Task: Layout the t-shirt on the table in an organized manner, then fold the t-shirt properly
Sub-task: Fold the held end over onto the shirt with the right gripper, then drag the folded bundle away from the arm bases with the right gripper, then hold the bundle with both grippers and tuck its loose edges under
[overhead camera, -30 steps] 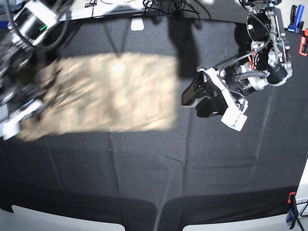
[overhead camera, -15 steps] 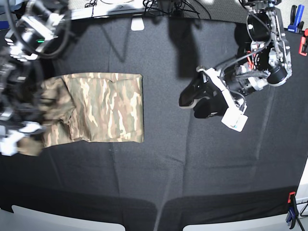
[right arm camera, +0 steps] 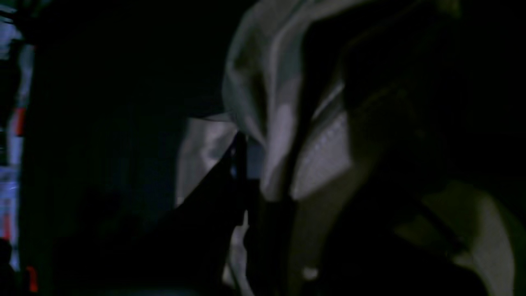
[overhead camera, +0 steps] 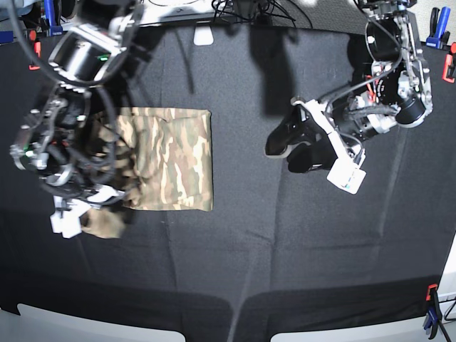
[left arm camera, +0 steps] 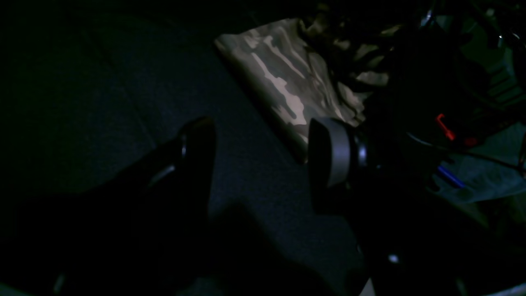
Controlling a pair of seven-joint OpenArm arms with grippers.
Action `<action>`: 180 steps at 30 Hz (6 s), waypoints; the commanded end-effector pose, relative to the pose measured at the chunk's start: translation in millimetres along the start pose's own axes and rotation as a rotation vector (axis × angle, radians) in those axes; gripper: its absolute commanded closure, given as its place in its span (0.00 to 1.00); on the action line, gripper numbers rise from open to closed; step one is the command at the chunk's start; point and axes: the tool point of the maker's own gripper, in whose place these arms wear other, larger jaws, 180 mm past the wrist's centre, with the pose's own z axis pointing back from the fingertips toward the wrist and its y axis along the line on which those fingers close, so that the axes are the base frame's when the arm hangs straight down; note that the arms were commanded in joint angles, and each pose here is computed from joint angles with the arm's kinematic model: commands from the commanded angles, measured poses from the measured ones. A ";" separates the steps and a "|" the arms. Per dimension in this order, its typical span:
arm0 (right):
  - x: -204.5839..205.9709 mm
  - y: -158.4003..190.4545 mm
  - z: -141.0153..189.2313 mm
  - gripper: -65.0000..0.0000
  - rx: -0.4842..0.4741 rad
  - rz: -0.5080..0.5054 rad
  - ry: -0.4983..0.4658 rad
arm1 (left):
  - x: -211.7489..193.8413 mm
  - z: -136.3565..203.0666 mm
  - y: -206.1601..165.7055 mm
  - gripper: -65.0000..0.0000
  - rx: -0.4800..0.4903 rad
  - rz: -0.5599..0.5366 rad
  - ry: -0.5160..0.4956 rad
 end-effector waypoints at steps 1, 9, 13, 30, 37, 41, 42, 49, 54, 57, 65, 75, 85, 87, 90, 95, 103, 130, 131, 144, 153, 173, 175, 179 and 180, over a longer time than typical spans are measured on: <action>22.5 11.5 3.1 1.00 0.037 0.010 -0.073 | 14.9 1.4 -4.2 0.48 -0.017 -0.016 -0.050; 14.1 38.4 -10.4 1.00 0.106 -0.037 -0.078 | 13.6 1.4 -4.2 0.48 -0.017 -0.016 -0.043; 11.8 45.9 -13.9 0.99 0.124 -0.050 -0.078 | 10.9 1.3 -4.2 0.48 -0.017 -0.016 -0.028; 43.0 134.4 -2.8 0.61 0.421 -0.101 -0.243 | 9.9 1.3 -3.8 0.48 -0.014 -0.017 -0.022; 42.8 199.7 -4.3 0.61 0.603 -0.003 -0.226 | 9.4 1.3 -3.3 0.48 -0.012 -0.018 -0.019; 50.0 223.0 -5.3 0.61 0.644 0.066 -0.217 | 8.5 1.3 -3.3 0.48 -0.012 -0.018 -0.015; 49.2 224.2 -8.1 0.61 0.629 0.088 -0.205 | 7.9 1.3 -3.2 0.48 -0.012 -0.018 -0.011; 32.2 195.7 -29.6 0.61 0.427 0.187 -0.109 | 6.2 1.3 -3.3 0.48 -0.012 -0.018 -0.002; 26.8 179.8 -36.4 0.61 0.335 0.193 -0.069 | 6.2 1.3 -3.3 0.48 -0.012 -0.018 -0.002; 31.5 182.4 -32.3 0.61 0.341 0.206 -0.089 | 6.2 1.3 -3.3 0.48 -0.012 -0.018 -0.002; 64.4 177.4 10.2 0.61 0.204 0.426 -0.234 | 6.1 1.3 -3.2 0.48 -0.012 -0.019 -0.001; 14.4 78.5 22.3 0.61 -0.072 0.534 -0.044 | 22.3 1.8 -16.5 0.48 -0.089 0.017 -0.077; 63.0 6.5 39.6 0.61 -0.249 0.362 -0.200 | 23.5 -26.0 -102.8 0.48 -0.402 0.068 -0.083; 71.9 2.1 30.1 0.61 -0.221 0.311 -0.208 | 12.4 -41.3 -128.4 0.48 -0.444 0.025 -0.027; 80.6 -3.8 10.5 0.61 -0.192 0.260 -0.184 | -0.4 -58.3 -156.7 0.48 -0.471 -0.048 0.032; 86.2 -13.1 -19.4 0.61 -0.145 0.190 -0.120 | -22.6 -77.3 -173.2 0.48 -0.434 -0.178 0.102; 61.6 -10.6 -55.2 0.61 -0.036 0.177 0.007 | -73.5 -108.9 -152.6 0.48 -0.345 -0.087 0.199; -48.4 -32.0 -44.8 0.61 0.064 0.109 0.287 | -100.9 -141.8 24.1 0.48 0.163 -0.179 0.440; -51.6 -30.8 -44.7 0.61 0.075 0.096 0.279 | -97.6 -139.0 31.7 0.48 0.176 -0.192 0.444; -96.2 -11.3 -44.5 0.61 0.161 0.002 0.316 | -40.8 -126.9 85.0 0.48 0.276 -0.310 0.419; -131.5 30.7 -54.1 0.61 0.261 -0.068 0.333 | -12.7 -98.7 134.6 0.48 0.409 -0.353 0.420; -41.8 71.1 -43.5 0.61 0.272 0.162 0.113 | -8.9 -78.3 158.3 0.48 0.487 -0.326 0.466; -13.1 66.3 -41.1 0.61 0.258 0.154 0.045 | 0.4 -78.5 161.4 0.48 0.506 -0.325 0.449; 36.6 58.7 -34.1 0.61 0.230 0.148 -0.071 | 25.0 -74.2 172.7 0.48 0.567 -0.320 0.418; 44.1 56.4 -33.6 0.61 0.214 0.155 -0.088 | 31.7 -71.9 176.7 0.48 0.590 -0.316 0.409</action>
